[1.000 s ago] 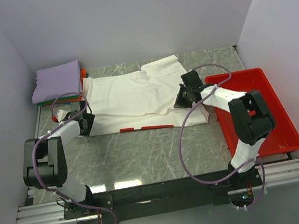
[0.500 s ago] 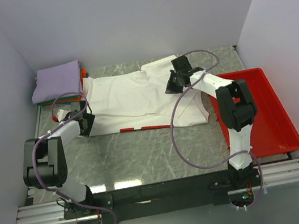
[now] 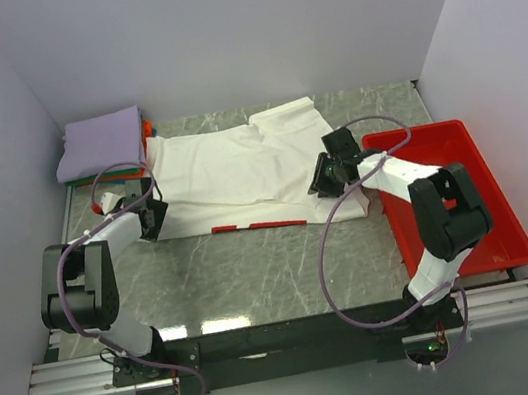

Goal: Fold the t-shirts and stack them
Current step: Fold the tshirt

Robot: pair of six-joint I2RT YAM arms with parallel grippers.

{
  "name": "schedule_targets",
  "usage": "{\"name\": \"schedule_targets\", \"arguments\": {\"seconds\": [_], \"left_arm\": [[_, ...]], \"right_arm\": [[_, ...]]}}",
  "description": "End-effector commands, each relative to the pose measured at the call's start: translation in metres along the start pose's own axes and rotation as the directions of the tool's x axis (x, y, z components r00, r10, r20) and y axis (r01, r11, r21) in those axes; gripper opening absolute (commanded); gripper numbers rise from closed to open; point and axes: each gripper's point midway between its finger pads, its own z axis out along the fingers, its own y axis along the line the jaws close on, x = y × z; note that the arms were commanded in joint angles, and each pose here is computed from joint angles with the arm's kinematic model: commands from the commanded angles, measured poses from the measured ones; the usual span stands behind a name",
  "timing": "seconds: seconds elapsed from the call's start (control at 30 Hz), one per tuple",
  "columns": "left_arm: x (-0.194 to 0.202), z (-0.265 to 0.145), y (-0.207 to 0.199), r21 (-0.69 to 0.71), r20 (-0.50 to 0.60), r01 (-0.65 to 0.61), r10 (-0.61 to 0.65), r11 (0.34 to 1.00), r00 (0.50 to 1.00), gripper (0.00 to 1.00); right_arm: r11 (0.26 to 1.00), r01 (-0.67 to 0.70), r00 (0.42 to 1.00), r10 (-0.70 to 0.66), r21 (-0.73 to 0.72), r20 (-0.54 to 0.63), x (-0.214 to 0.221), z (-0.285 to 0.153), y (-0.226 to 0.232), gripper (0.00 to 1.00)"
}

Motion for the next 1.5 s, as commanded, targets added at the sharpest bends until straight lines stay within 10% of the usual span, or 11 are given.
{"name": "schedule_targets", "arguments": {"seconds": [0.0, 0.67, 1.13, 1.47], "left_arm": [[0.003, -0.003, 0.009, -0.028, -0.022, -0.031, 0.031, 0.999, 0.999, 0.63], [-0.001, -0.004, 0.009, -0.023, -0.018, -0.026, 0.025, 0.999, 1.0, 0.63], [-0.003, -0.005, 0.009, -0.022, -0.016, -0.027, 0.026, 0.999, 1.0, 0.62], [-0.001, -0.004, 0.011, -0.022, -0.024, -0.025, 0.024, 0.999, 0.999, 0.62]], "right_arm": [[0.999, -0.002, 1.0, 0.003, -0.053, 0.03, 0.001, -0.001, 0.007, 0.41], [1.0, -0.005, 0.999, 0.005, 0.004, -0.036, 0.027, 0.026, -0.009, 0.45], [1.0, -0.007, 1.0, 0.007, -0.015, -0.008, 0.009, 0.023, 0.008, 0.04], [1.0, 0.022, 0.999, -0.021, -0.022, 0.024, -0.021, 0.022, 0.032, 0.0]]}}
